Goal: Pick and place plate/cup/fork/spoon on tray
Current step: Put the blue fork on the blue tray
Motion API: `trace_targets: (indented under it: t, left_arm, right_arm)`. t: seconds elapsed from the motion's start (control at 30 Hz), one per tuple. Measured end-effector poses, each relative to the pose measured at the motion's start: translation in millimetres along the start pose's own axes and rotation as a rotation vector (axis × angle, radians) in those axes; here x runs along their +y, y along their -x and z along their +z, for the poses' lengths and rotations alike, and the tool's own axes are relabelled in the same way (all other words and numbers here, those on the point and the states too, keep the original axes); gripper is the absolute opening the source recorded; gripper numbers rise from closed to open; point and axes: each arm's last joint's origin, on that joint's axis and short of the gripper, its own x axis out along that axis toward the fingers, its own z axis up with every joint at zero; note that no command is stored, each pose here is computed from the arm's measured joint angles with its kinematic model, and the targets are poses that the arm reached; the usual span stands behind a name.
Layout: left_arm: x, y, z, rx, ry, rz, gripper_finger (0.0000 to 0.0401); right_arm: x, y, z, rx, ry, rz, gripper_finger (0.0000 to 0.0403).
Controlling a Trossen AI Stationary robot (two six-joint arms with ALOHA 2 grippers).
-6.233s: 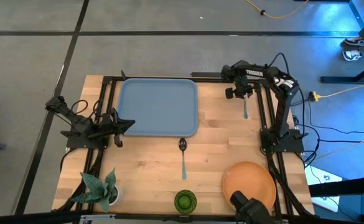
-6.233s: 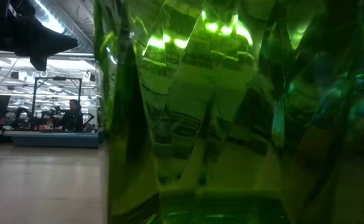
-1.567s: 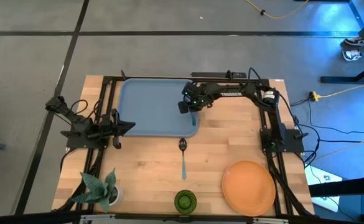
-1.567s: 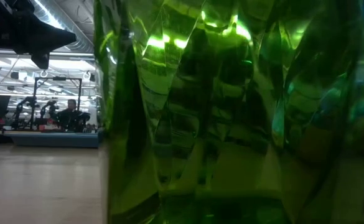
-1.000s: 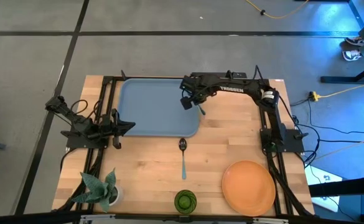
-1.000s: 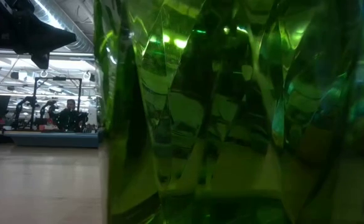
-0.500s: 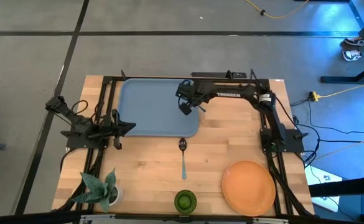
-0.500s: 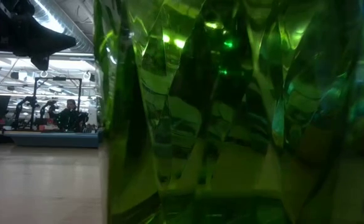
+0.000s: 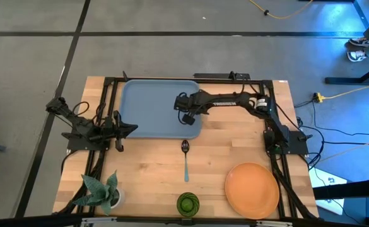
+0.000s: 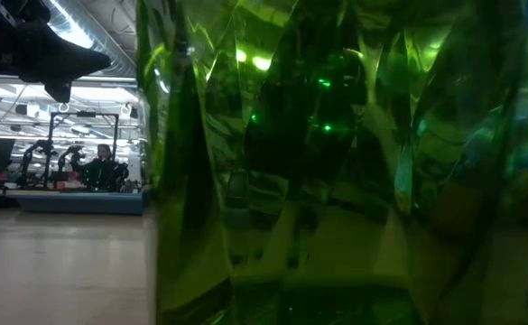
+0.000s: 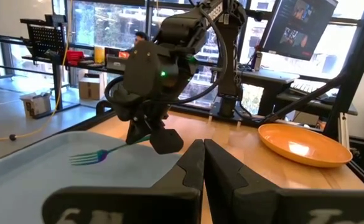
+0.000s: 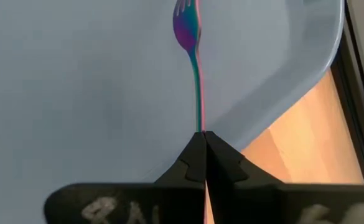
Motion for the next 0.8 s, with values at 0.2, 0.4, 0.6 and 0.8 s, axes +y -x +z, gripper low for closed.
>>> trace_targets:
  t: [0.2,0.4,0.6,0.8]
  left_arm:
    - [0.0,0.0,0.0,0.0,0.0,0.0,0.0]
    - [0.0,0.0,0.0,0.0,-0.006,0.0,0.0]
    - [0.0,0.0,-0.1,0.0,-0.007,0.0,0.0]
    - [0.0,0.0,-0.1,0.0,-0.007,0.0,0.0]
  right_arm:
    - [10.0,-5.9,-1.8,0.006,0.085,0.005,0.0]
    - [23.7,-9.4,-5.4,-0.005,0.236,-0.085,0.0]
    - [33.6,-4.6,-7.0,-0.03,0.31,-0.109,0.0]
    - [41.8,-0.7,-8.3,-0.045,0.389,-0.083,0.0]
